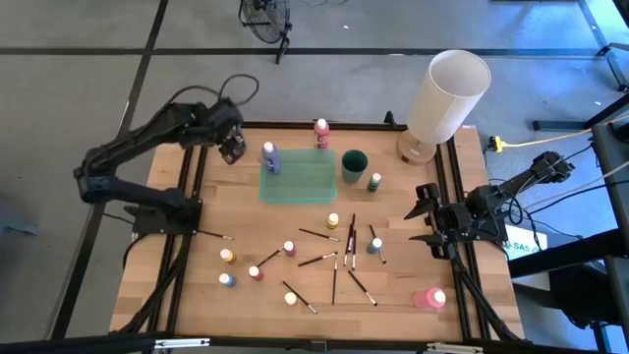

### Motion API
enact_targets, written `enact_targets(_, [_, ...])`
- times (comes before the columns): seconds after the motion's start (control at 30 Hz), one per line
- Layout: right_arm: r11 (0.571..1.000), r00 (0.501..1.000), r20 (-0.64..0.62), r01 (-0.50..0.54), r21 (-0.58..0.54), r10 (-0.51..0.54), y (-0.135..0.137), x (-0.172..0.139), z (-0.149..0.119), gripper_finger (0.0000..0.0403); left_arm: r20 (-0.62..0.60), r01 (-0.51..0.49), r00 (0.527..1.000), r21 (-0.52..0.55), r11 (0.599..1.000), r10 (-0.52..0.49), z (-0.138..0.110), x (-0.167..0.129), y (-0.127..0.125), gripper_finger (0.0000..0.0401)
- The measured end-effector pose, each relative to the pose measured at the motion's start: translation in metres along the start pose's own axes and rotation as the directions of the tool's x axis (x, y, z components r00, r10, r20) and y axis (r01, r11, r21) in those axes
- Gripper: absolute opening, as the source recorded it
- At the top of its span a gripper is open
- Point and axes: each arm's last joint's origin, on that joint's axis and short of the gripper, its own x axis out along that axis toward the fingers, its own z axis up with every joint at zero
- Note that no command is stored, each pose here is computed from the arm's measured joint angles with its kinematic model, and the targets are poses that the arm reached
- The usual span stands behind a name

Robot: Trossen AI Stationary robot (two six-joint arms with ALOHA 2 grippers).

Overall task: Pick & Place Paint Supplies
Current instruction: Put the big dark green paint bottle into the green bin

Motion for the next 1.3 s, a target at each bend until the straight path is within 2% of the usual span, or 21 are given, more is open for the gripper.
enact_targets(0.13, [1.0, 1.0, 0.0, 0.0, 0.001, 0.0, 0.0, 0.0, 0.0, 0.0232, -0.048, -0.034, 0.998, -0.092, 0.995, 0.03, 0.014, 0.012, 0.018, 0.0246])
enact_targets(0.33, [1.0, 1.0, -0.001, 0.0, 0.024, 0.0, 0.0, 0.0, 0.0, 0.0232, -0.102, 0.098, 0.986, -0.267, 0.959, -0.129, 0.029, 0.04, 0.043, 0.0246])
enact_targets(0.5, [1.0, 1.0, -0.001, -0.001, 0.024, 0.001, 0.0, 0.0, 0.0, 0.0232, -0.16, 0.053, 0.98, -0.352, 0.934, -0.116, 0.037, 0.068, 0.057, 0.0246])
enact_targets(1.0, [1.0, 1.0, -0.001, -0.001, 0.024, 0.001, 0.0, 0.0, 0.0, 0.0232, -0.272, -0.002, 0.955, -0.412, 0.911, -0.121, 0.044, 0.11, 0.068, 0.0246])
enact_targets(1.3, [1.0, 1.0, -0.005, -0.003, 0.024, 0.003, 0.0, 0.0, -0.001, 0.0232, -0.287, 0.028, 0.944, -0.427, 0.904, -0.165, 0.048, 0.123, 0.065, 0.0246])
